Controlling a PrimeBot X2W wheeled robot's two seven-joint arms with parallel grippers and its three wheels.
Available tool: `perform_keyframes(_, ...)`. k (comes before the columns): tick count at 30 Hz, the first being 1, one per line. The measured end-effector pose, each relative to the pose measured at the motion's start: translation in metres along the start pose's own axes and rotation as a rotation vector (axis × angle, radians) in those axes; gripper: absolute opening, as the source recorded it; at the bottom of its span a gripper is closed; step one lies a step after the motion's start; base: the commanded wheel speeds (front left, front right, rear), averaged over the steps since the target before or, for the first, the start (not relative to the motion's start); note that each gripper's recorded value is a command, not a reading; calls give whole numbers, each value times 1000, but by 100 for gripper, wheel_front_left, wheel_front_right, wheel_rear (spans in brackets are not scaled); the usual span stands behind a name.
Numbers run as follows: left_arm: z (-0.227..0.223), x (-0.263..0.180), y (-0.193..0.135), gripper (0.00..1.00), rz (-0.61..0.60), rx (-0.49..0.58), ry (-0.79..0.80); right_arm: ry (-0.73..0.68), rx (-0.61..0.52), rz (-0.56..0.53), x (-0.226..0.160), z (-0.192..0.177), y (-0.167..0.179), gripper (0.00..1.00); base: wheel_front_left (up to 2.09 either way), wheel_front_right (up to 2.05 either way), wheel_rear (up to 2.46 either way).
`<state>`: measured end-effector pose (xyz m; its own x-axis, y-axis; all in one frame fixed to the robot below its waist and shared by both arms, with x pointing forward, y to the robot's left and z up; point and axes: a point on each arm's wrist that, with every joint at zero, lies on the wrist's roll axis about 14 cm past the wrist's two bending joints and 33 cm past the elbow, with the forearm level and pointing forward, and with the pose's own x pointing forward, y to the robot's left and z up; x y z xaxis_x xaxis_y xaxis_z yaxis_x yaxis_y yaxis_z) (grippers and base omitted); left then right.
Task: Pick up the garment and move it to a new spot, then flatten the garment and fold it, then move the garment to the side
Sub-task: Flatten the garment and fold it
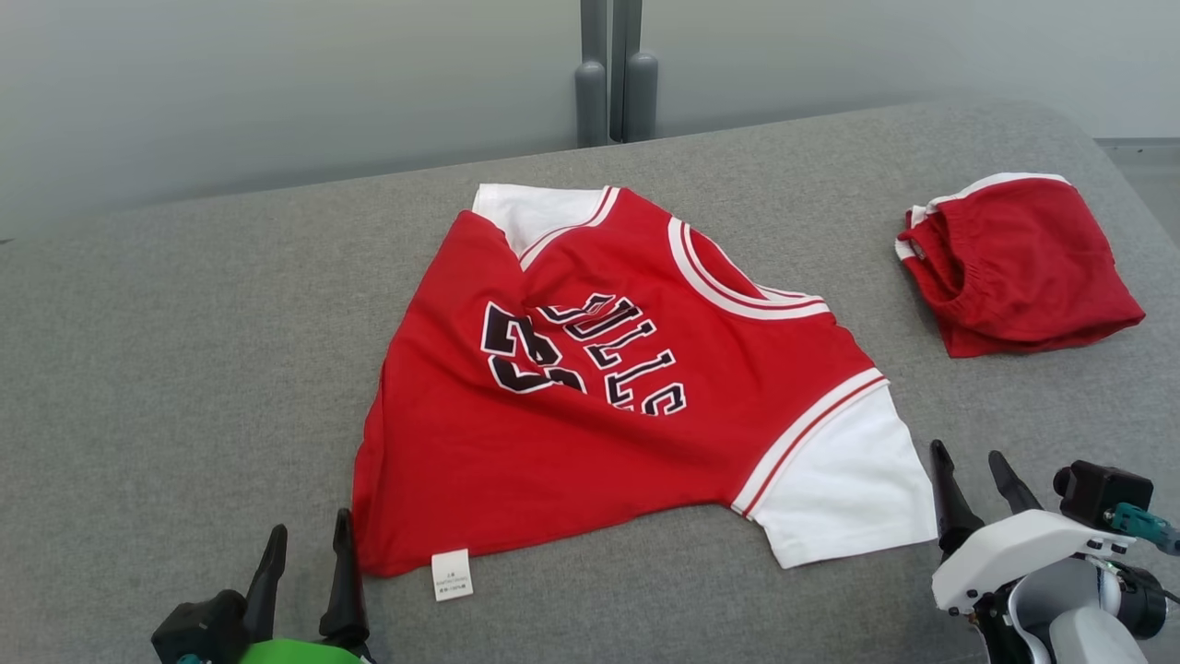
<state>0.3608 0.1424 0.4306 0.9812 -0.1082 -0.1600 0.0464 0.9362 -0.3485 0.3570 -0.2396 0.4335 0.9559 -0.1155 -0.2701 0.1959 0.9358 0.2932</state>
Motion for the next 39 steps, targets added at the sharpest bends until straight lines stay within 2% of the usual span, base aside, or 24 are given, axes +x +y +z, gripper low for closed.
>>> perform_keyframes(11,15,-11,-8,100,-25,31,-49,-153,-71,100,-6,45,33,100,0,0,0)
perform_keyframes(17,33,-23,-4,100,-6,44,-107,-223,-121,187,-13,65,64,100,0,0,0)
perform_keyframes(27,52,-42,5,100,36,65,-160,-266,-188,271,-22,72,94,100,0,0,0)
perform_keyframes(39,58,-49,6,100,40,84,-168,-259,-205,295,-25,67,101,100,0,0,0)
